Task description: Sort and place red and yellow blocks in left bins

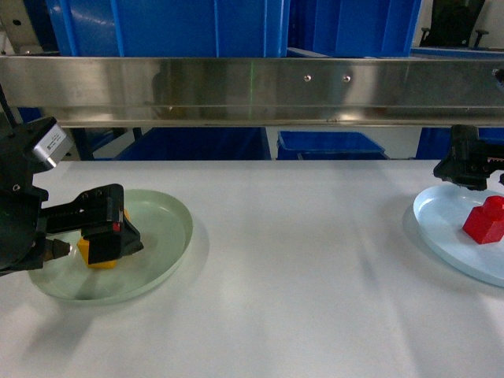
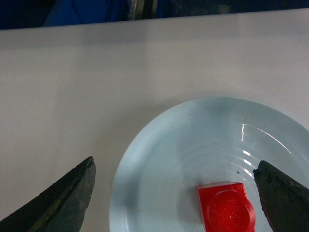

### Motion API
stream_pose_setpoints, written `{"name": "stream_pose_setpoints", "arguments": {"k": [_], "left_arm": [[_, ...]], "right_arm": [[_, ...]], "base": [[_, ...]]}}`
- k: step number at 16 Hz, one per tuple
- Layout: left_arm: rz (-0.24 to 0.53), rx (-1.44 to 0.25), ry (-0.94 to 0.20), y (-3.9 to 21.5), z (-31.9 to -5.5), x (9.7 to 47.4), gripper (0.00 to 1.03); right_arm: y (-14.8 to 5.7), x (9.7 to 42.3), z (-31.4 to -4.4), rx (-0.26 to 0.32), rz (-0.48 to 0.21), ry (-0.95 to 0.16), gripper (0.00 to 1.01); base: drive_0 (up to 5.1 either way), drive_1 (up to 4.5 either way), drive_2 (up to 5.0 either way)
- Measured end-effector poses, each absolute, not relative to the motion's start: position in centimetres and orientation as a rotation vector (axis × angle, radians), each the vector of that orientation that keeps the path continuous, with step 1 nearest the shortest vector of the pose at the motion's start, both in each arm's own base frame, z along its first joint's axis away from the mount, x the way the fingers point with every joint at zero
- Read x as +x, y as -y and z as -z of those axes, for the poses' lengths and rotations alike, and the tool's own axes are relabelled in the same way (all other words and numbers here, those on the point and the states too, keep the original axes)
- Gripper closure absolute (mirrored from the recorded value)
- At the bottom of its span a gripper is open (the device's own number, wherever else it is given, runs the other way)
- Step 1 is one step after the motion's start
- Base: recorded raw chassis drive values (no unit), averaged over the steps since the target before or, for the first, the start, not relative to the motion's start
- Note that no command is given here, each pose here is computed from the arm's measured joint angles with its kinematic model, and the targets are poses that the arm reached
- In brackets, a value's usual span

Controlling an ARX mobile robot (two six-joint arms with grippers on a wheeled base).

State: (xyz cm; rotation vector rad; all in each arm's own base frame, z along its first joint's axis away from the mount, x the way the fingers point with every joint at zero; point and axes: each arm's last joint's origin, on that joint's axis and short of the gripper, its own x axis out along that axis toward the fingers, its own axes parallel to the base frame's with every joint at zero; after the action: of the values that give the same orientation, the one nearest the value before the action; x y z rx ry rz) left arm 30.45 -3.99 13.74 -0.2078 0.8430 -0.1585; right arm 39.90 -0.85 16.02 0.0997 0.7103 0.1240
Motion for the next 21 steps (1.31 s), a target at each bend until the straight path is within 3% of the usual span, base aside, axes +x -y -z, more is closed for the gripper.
{"name": "stream_pose_setpoints", "arguments": {"k": [6, 13, 18, 19, 20, 21], "left_arm": [[0.158, -0.208, -0.843, 4.0, -13.7, 30.5, 0.05], [0.159, -0.208, -0.842, 4.0, -13.8, 30.5, 0.05], [0.161, -0.209, -0.843, 4.0, -13.7, 30.5, 0.05], [0.161, -0.210, -0.843, 4.0, -13.7, 30.5, 0.05], [0.161, -0.209, -0.843, 4.0, -13.7, 30.5, 0.05], [0.160, -0.210, -0.843, 4.0, -13.7, 30.5, 0.05]], "right_arm": [[1.5, 40.3, -15.1, 0.022, -0.103, -0.707, 0.03], [2.0, 40.7, -13.6, 0.010, -0.113, -0.743, 0.03], [2.9, 41.0, -11.4, -0.004, -0.174, -0.802, 0.03], [2.9, 40.9, -10.6, 0.002, -0.176, -0.832, 0.08], [3.0, 41.0, -10.6, 0.001, -0.173, -0.824, 0.44], [2.9, 40.8, -10.8, 0.000, -0.167, -0.814, 0.72]], "base": [[0.0, 0.00, 0.0], [0.0, 0.00, 0.0], [0.0, 0.00, 0.0], [0.0, 0.00, 0.0], [0.0, 0.00, 0.0], [0.0, 0.00, 0.0]]}}
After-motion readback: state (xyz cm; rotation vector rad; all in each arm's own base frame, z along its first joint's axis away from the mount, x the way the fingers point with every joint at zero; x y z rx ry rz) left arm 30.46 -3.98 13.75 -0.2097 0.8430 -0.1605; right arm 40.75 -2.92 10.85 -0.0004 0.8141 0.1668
